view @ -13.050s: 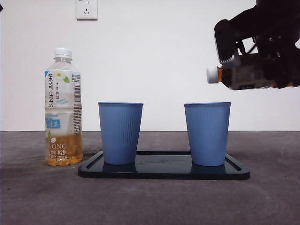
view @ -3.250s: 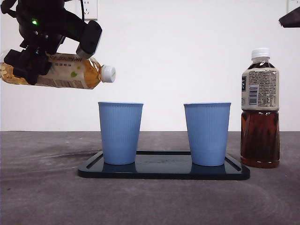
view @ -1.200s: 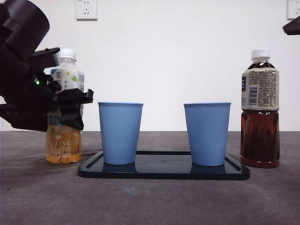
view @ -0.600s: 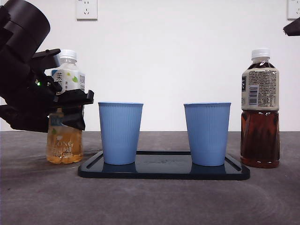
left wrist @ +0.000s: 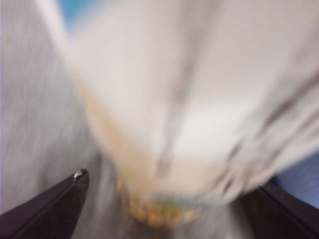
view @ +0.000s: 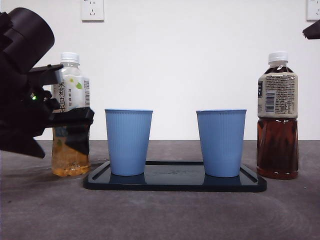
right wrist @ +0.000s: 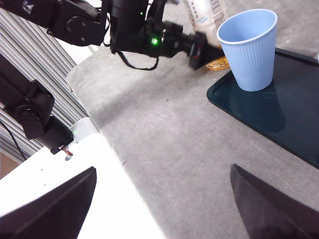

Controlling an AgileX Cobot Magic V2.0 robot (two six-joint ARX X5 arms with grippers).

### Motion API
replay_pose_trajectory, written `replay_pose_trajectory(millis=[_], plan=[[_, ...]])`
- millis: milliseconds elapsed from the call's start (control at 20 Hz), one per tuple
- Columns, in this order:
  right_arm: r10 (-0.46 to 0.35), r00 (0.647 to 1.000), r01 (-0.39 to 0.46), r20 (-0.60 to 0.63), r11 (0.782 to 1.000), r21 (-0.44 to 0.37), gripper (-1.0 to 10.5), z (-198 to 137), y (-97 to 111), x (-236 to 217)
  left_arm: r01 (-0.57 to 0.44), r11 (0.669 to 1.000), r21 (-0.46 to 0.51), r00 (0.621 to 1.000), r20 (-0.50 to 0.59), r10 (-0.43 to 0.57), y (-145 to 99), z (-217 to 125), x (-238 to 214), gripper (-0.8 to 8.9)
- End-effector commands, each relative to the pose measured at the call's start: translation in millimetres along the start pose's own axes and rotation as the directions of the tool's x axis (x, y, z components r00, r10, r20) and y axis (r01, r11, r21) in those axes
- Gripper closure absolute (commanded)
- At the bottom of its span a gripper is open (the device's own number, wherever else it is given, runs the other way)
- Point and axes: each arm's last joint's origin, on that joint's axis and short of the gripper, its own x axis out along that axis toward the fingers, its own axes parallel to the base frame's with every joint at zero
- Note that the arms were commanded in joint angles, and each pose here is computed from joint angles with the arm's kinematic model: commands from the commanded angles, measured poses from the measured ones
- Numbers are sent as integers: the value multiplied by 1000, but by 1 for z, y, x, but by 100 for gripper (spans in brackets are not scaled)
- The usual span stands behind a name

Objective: Pour the drink into the cup

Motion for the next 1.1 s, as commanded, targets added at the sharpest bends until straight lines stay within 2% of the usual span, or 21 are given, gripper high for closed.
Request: replay_pose_trajectory(millis=[50, 200, 350, 500, 650, 750, 950, 1100], plan=[[6, 1000, -6, 15, 1000, -4, 522, 4, 3, -2, 0, 1000, -2, 1000, -6, 0, -1, 5, -6, 336], [4, 1000, -4, 15, 1000, -4, 522, 4, 3, -2, -2, 1000, 0, 1000, -16, 2, 2, 12, -27, 337], [-38, 999, 38, 25, 999, -4, 522, 4, 2, -2, -3, 1000, 3, 1000, -28, 4, 5, 17, -54, 338], [-112, 993, 112, 43, 994, -2, 522, 5, 0, -2, -1, 1000, 6, 999, -40, 1, 11, 18, -87, 346], [-204, 977, 204, 63, 979, 2, 522, 6, -3, -2, 17, 1000, 12, 998, -56, -16, 16, 15, -117, 347], [-245, 967, 246, 73, 969, 5, 522, 6, -4, -3, 73, 997, 13, 995, -75, -72, 18, 10, -136, 349], [-248, 966, 248, 73, 969, 5, 522, 6, -5, -3, 220, 976, 4, 970, -109, -218, 21, 0, -165, 350], [-266, 961, 266, 77, 964, 9, 522, 6, -5, -3, 296, 955, -2, 951, -94, -295, 24, -4, -182, 353]])
